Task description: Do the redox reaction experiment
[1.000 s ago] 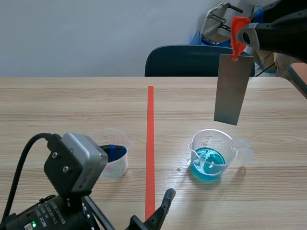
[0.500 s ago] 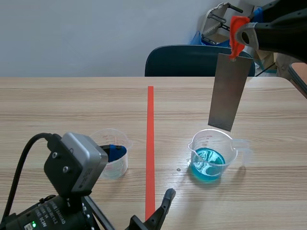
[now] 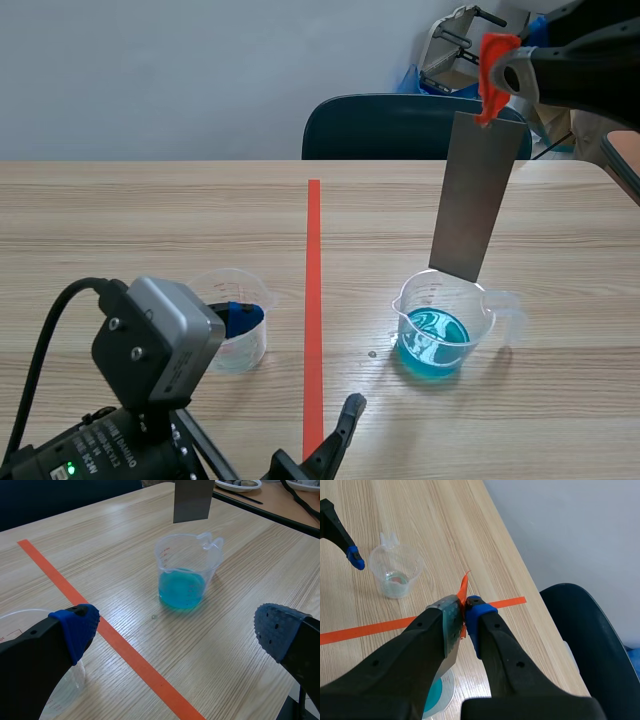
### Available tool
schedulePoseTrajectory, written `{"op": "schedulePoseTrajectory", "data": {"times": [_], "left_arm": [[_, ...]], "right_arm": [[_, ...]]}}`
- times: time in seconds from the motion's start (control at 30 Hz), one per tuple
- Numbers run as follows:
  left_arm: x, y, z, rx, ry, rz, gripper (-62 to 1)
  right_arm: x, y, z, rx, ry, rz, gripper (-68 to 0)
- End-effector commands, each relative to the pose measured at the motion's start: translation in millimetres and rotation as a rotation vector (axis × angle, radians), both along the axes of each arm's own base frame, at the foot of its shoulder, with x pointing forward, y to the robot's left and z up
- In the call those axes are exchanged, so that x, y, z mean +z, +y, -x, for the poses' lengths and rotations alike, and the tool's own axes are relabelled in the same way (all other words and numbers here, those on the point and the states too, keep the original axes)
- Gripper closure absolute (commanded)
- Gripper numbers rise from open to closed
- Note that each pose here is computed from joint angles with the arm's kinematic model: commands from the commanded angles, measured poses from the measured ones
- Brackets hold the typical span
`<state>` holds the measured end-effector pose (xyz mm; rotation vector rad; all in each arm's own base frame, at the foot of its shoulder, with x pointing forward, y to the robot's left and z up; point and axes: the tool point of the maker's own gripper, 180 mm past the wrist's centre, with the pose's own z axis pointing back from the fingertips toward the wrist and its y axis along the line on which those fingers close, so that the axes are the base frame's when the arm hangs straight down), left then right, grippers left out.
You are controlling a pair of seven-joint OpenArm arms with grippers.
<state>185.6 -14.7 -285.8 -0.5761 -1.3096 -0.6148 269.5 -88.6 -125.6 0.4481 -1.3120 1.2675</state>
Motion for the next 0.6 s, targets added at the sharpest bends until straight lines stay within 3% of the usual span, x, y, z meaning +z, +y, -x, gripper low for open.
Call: {"op": "schedulePoseTrajectory", "data": {"times": [0.0,0.57], "left_arm": [[9.9,-5.1,-0.4,-0.002,-0.02,0.035,-62.3],[9.8,-5.1,-0.4,-0.002,-0.019,0.035,-62.3]], "right_arm": [[11.2,1.9,0.9,0.018,-0.028,-0.012,-0.8],[10.4,3.5,0.2,0.011,-0.031,-0.028,-0.8]]}}
